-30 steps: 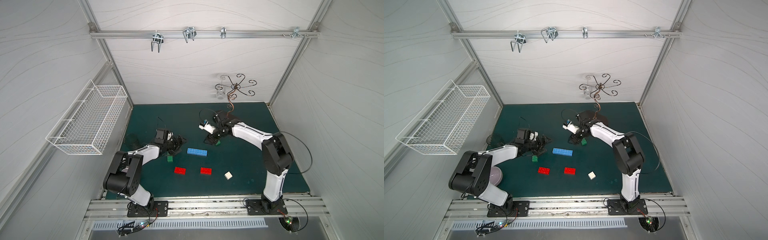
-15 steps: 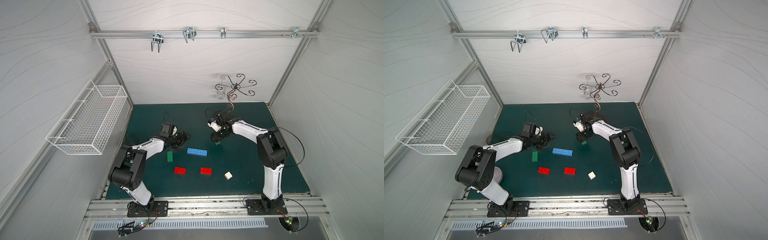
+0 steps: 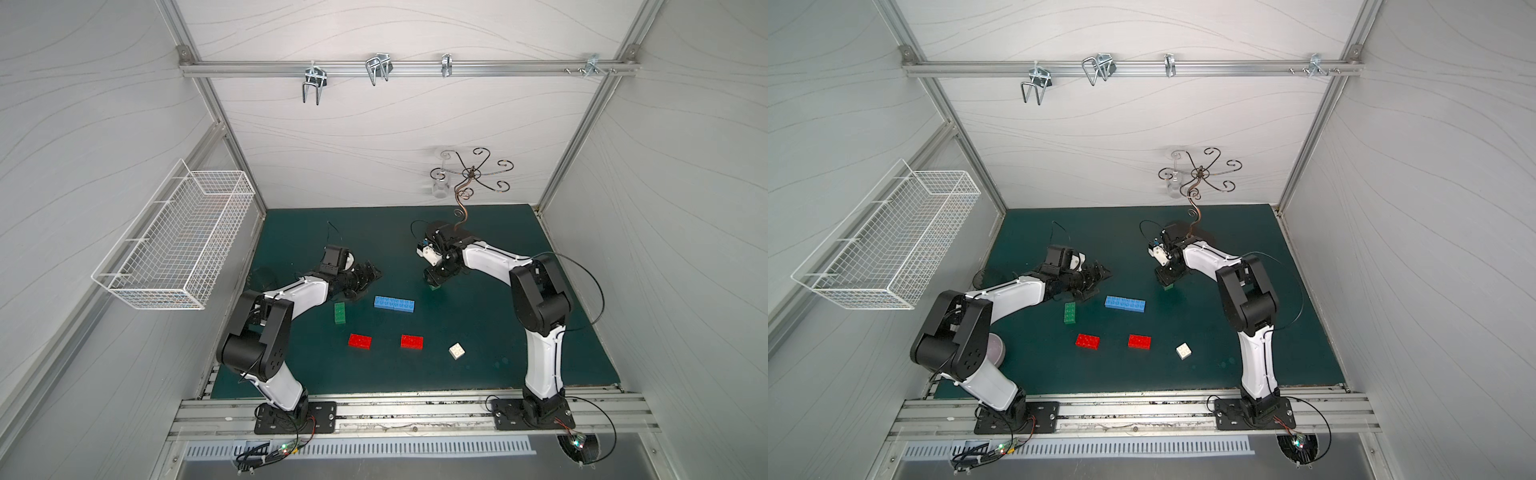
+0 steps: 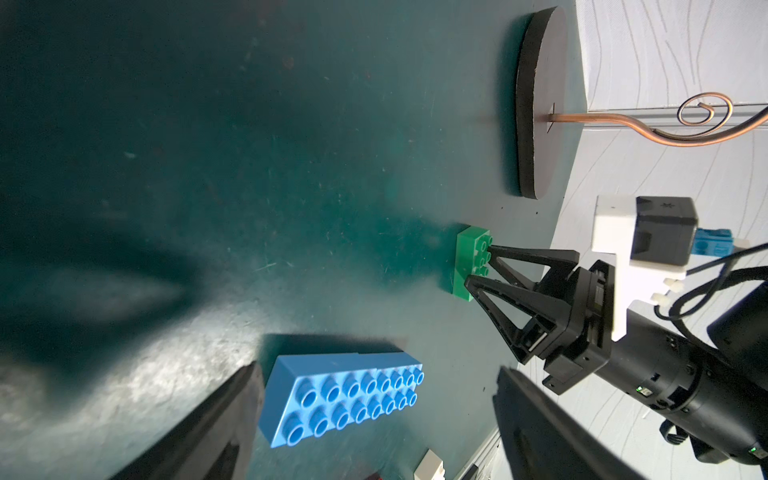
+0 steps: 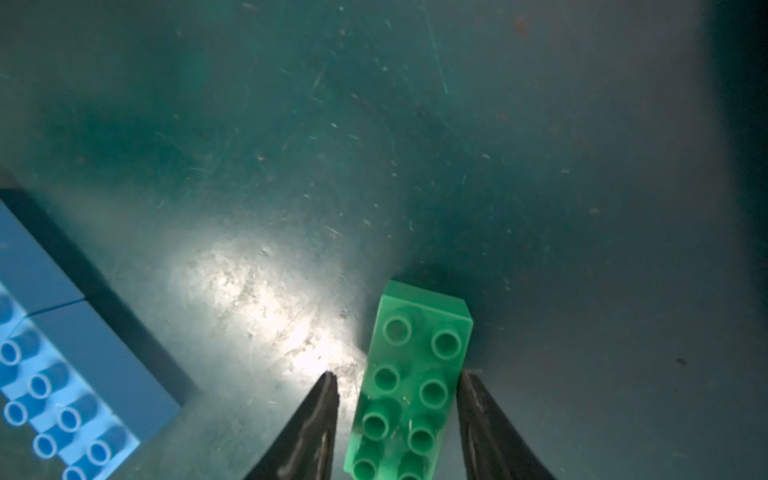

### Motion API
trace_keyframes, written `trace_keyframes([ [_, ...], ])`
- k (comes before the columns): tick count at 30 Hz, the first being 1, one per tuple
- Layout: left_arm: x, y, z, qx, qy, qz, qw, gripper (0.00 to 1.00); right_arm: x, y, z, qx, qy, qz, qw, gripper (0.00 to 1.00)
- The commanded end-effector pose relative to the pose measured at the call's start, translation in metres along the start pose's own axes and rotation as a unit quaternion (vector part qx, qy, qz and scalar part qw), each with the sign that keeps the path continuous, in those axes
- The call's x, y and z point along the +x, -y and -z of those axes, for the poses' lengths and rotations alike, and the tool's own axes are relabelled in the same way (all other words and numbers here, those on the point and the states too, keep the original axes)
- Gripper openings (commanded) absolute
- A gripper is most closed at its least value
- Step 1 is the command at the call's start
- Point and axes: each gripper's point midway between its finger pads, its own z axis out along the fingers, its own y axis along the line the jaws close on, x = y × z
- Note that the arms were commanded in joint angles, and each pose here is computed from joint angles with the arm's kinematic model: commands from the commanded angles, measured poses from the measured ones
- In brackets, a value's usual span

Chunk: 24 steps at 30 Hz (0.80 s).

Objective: Assemble a small pinwheel with lego
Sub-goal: Pick up the lego brick from the center of the board.

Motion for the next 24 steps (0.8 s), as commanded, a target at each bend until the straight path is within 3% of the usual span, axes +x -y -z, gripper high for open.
trace_keyframes([
  [1,-0.0023,0.0020,-0.0039,0.004,-0.002,-0.009,1.000,0.92,0.0091,0.0019,-0.0063,0.000,-0.020,-0.006,1.000,0.48],
  [11,0.0002,-0.0005,-0.0101,0.011,-0.011,-0.003,1.000,0.92,0.0007,0.0090,-0.0018,-0.003,-0.005,-0.016,1.000,0.42],
  [19,0.0003,0.0003,-0.0099,0.011,-0.012,-0.005,1.000,0.92,0.0073,0.0102,-0.0100,-0.003,-0.027,-0.010,1.000,0.38],
  [24,0.0011,0.0004,-0.0099,0.012,-0.015,-0.004,1.000,0.92,0.0045,0.0115,-0.0079,0.001,-0.027,0.000,1.000,0.29],
])
